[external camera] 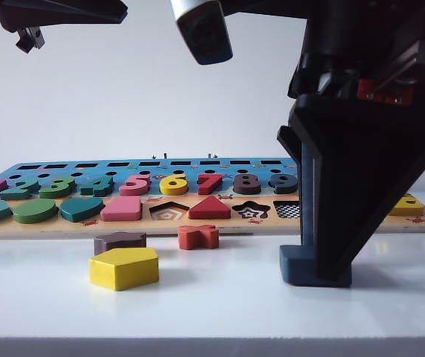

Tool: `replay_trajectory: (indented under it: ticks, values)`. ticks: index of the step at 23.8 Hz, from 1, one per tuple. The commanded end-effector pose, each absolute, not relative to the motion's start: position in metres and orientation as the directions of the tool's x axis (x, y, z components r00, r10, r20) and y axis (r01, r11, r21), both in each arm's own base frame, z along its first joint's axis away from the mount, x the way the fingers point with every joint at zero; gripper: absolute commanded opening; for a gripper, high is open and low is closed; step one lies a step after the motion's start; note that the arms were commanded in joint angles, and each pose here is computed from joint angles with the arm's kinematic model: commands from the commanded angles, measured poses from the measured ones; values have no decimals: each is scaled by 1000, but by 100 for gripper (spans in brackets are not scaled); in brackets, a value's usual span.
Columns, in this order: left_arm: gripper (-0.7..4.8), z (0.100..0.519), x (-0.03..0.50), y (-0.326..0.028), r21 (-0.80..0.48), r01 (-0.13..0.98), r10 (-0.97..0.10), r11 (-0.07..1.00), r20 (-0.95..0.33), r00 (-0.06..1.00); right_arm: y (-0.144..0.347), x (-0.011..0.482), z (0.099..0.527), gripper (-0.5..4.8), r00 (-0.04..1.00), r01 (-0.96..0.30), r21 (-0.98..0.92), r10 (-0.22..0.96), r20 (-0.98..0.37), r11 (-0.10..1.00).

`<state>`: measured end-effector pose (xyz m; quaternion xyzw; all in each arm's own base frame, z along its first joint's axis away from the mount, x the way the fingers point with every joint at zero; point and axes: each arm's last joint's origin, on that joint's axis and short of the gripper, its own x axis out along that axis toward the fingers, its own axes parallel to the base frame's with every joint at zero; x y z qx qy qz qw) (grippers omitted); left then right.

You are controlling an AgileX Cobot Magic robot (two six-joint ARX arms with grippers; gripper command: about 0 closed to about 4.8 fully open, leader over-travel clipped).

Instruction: Insert the cube into the slot.

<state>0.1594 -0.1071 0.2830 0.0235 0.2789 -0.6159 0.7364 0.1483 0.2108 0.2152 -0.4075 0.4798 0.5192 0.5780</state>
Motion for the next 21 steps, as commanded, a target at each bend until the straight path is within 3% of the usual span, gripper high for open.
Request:
replay_trajectory:
  ticks: [1, 10, 12, 14, 16, 21]
  values:
    - [17, 284, 160, -107, -296, 926, -897, 234, -433, 88, 209, 148, 222, 101, 12, -981, 33, 231, -973, 190]
    - [17, 284, 160, -107, -291, 926, -895, 239, -435, 95, 190, 151, 250, 88, 165, -786, 52, 290, -943, 616]
    - [17, 284, 160, -107, -291, 926, -895, 239, -435, 95, 187, 149, 258, 82, 198, -716, 91, 326, -924, 692]
    - [17, 284, 160, -107, -291, 926, -895, 240, -435, 96, 183, 147, 272, 70, 291, -547, 170, 376, -880, 820]
    - [17, 284, 160, -107, -291, 926, -895, 240, -435, 96, 180, 147, 280, 67, 363, -414, 220, 382, -850, 883]
    - [17, 284, 160, -107, -291, 926, -895, 240, -435, 96, 173, 146, 294, 62, 503, -228, 287, 365, -783, 930]
